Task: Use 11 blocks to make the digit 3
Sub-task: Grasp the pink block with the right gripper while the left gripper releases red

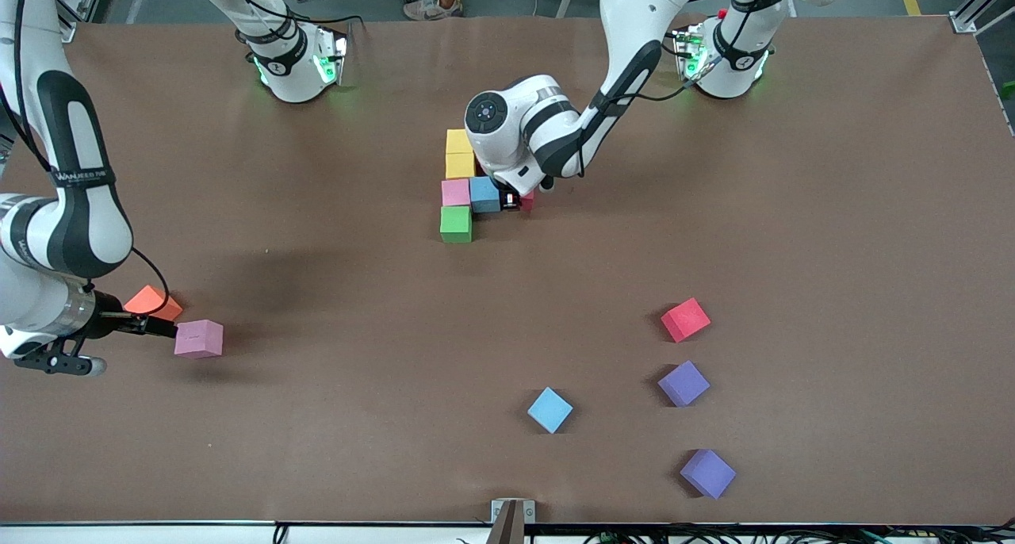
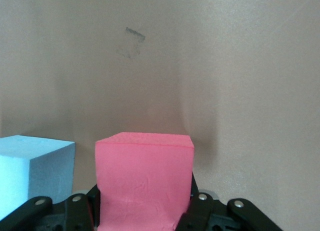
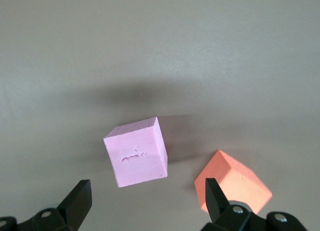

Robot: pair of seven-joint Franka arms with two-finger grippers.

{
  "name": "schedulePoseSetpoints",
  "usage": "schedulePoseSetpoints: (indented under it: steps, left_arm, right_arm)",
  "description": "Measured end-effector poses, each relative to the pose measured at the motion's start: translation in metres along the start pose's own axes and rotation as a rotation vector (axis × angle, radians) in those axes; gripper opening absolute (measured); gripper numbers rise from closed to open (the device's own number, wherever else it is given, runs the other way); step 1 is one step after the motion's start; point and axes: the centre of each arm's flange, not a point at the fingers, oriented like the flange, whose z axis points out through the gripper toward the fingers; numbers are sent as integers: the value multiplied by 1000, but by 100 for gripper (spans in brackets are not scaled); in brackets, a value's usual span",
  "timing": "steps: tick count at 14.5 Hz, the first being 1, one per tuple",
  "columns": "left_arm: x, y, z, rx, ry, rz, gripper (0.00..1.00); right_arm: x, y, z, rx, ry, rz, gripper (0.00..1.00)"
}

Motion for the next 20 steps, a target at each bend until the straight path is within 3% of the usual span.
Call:
schedulePoseSetpoints:
  steps: [9,16,17,18,20]
  left_arm:
    - [-9,2,-2,-20,-8,5,26]
    - [-10,2,-1,-20,-8,-7,26]
    - [-10,2,-1,-20,-8,-7,32]
    - [-10,2,-1,-20,-8,-7,32]
    - [-10,2,0,-19,-7,-3,56]
  right_arm:
    - [11,-11,26,15,-16,-77,100]
    - [14,-19,37,-34,-18,-135,100]
    - [15,-19,39,-34,-14,-136,100]
    - [16,-18,41,-35,-8,-135,100]
    - [17,-17,48,-34,-5,-134,100]
